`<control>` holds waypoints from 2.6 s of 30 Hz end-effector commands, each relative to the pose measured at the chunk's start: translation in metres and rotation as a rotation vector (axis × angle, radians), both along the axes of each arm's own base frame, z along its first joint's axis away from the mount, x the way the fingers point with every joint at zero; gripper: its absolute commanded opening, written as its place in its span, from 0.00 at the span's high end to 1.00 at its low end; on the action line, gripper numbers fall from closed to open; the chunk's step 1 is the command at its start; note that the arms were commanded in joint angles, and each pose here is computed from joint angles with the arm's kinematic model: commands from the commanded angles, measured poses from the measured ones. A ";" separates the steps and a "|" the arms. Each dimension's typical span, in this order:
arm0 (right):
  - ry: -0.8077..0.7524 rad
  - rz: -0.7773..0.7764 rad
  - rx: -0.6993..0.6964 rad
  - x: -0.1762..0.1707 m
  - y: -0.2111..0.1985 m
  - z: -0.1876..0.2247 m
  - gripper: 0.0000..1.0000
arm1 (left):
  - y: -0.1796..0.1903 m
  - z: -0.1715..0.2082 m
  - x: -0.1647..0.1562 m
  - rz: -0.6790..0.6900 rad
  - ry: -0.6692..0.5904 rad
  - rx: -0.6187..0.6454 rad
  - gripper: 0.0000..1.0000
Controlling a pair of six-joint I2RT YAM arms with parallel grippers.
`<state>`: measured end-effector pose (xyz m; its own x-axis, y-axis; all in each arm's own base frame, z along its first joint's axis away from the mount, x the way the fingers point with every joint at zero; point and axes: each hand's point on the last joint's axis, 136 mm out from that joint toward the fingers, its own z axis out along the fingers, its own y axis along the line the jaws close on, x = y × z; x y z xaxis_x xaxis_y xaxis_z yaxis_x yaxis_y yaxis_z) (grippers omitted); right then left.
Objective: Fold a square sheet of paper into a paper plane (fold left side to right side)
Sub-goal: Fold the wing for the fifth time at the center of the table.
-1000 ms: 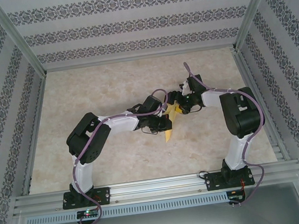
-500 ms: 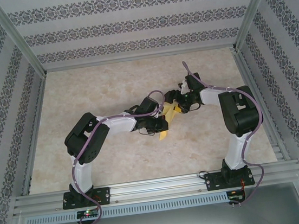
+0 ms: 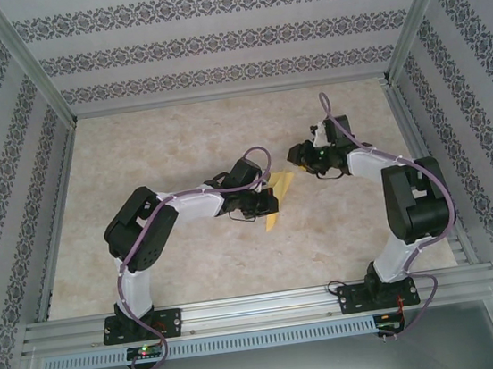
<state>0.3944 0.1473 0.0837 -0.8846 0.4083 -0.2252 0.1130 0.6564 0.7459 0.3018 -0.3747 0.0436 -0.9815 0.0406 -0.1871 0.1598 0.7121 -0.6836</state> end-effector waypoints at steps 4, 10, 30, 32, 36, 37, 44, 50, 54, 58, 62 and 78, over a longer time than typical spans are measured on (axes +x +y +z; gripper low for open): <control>0.077 -0.023 -0.049 -0.012 -0.007 -0.034 1.00 | -0.002 0.026 0.010 0.023 -0.041 -0.049 0.95; 0.095 0.009 -0.021 -0.005 0.004 -0.043 1.00 | -0.003 0.025 0.012 0.031 -0.035 -0.052 0.95; 0.197 0.120 -0.144 -0.018 0.013 -0.078 1.00 | -0.004 0.024 0.008 -0.085 -0.056 -0.006 0.95; 0.203 0.131 -0.154 -0.020 0.012 -0.080 1.00 | -0.004 0.025 0.008 -0.111 -0.064 -0.006 0.95; 0.205 0.150 -0.177 -0.022 0.011 -0.082 1.00 | 0.000 0.025 0.009 -0.140 -0.071 0.007 0.95; 0.205 0.155 -0.179 -0.023 0.011 -0.082 1.00 | 0.003 0.024 0.009 -0.142 -0.069 0.013 0.95; 0.195 0.174 -0.186 -0.023 0.012 -0.081 1.00 | 0.005 0.012 0.005 -0.180 -0.035 -0.012 0.94; 0.178 0.179 -0.192 -0.022 0.011 -0.078 1.00 | 0.004 0.008 0.000 -0.222 -0.031 -0.026 0.94; 0.137 0.167 -0.167 -0.016 0.012 -0.070 1.00 | 0.005 0.005 0.001 -0.229 -0.021 -0.031 0.94; 0.045 0.134 -0.138 -0.008 0.006 -0.044 0.87 | 0.004 0.007 0.001 -0.233 -0.017 -0.054 0.94; -0.006 0.114 -0.149 -0.009 -0.003 -0.026 0.78 | 0.002 0.007 0.002 -0.232 -0.010 -0.072 0.95; -0.108 0.081 -0.015 -0.053 -0.003 -0.012 0.44 | -0.004 0.006 0.009 -0.183 0.038 -0.136 0.94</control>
<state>0.3351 0.1370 0.0504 -0.9062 0.3229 -0.2731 0.0506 0.7239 0.6881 0.3018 -0.3786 0.0523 -0.9569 0.2253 -0.1831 0.2840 0.5962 -0.7509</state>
